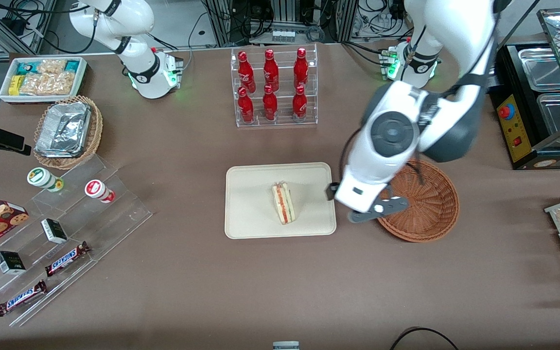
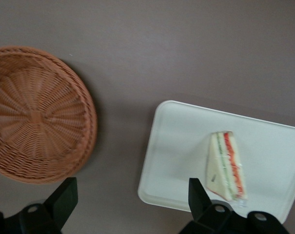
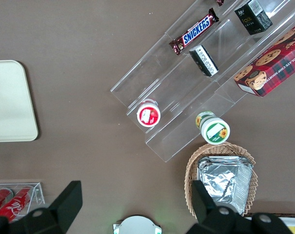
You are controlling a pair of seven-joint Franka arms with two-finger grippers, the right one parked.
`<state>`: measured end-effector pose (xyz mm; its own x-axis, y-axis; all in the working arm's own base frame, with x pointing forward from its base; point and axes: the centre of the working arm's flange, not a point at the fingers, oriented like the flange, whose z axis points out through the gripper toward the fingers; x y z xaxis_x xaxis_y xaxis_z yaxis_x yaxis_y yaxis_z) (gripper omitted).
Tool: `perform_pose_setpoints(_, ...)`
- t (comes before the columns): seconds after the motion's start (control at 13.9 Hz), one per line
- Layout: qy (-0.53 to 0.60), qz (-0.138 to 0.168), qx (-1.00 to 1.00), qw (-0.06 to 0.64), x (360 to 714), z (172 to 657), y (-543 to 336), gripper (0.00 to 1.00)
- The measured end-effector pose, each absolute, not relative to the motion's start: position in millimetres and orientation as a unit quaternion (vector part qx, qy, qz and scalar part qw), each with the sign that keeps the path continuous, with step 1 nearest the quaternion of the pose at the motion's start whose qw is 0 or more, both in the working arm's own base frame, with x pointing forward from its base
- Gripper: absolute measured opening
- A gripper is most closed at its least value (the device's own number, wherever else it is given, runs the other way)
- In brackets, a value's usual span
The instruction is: Place sandwich from basket to tray
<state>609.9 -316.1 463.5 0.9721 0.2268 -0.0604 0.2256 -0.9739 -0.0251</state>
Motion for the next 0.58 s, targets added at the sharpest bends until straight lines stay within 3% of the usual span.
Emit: perform_pose_setpoints(0.58, -0.039, 0.048, -0.998, 0.008, 604, 497, -174, 1.0)
